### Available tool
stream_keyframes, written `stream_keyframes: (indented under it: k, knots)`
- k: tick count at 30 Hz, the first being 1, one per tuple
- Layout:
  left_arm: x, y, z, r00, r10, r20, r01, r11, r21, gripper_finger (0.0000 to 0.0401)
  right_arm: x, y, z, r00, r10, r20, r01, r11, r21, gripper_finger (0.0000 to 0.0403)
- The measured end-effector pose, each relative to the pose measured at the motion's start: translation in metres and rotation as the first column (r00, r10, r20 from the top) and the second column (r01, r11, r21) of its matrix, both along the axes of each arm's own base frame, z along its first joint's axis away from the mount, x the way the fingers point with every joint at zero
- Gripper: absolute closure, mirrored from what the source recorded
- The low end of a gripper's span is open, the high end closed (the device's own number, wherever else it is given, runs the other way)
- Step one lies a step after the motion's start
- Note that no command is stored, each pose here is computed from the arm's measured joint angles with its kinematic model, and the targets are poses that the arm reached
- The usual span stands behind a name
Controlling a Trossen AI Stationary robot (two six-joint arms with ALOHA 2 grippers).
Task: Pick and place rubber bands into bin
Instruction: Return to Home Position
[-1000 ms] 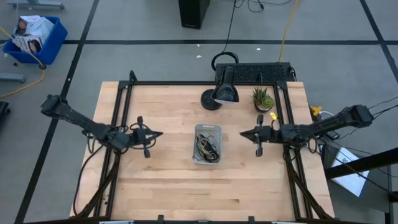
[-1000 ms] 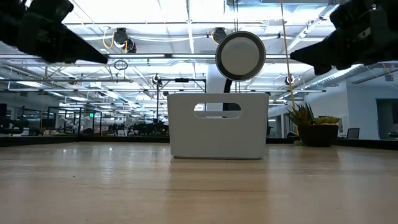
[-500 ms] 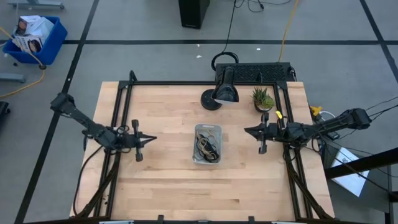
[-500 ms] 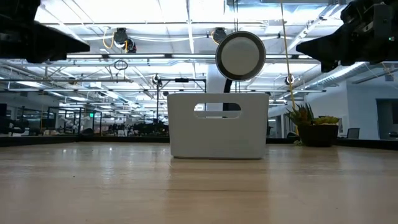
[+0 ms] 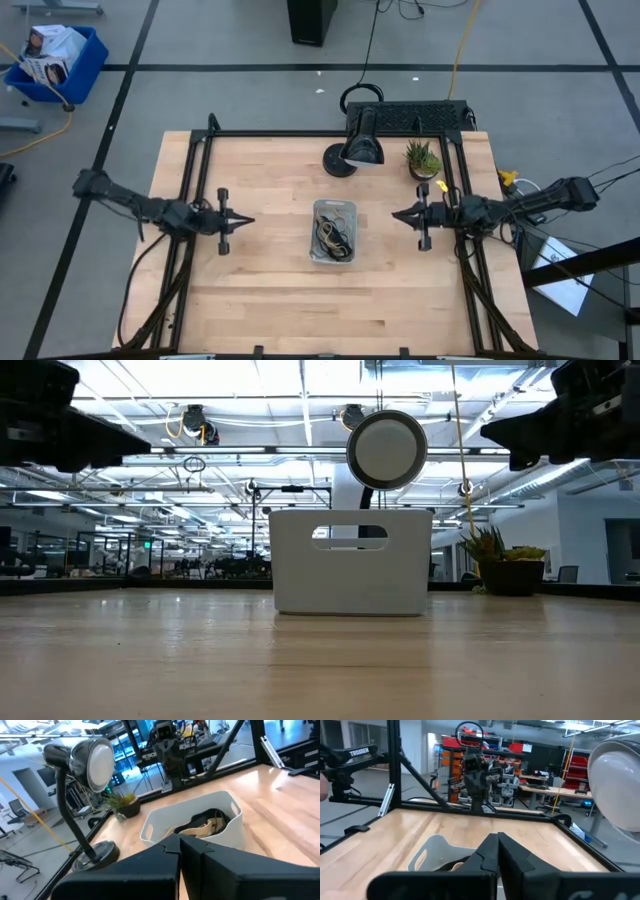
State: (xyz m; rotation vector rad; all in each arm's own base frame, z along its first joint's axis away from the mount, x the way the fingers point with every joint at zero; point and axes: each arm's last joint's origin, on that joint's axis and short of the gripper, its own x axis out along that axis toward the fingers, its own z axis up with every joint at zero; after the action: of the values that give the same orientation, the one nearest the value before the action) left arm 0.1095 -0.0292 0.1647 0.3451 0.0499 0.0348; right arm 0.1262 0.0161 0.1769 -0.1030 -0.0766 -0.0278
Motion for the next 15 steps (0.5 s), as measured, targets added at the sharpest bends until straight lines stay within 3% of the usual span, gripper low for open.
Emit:
stream_keyframes:
  k: [15]
  knots:
    - [0.004,0.023,-0.013,0.991,0.005,-0.133,-0.021,0.993,-0.118,0.0401,0.005,-0.016,-0.015,0.989,0.043,-0.143,-0.032,0.996,0.080,0.0403]
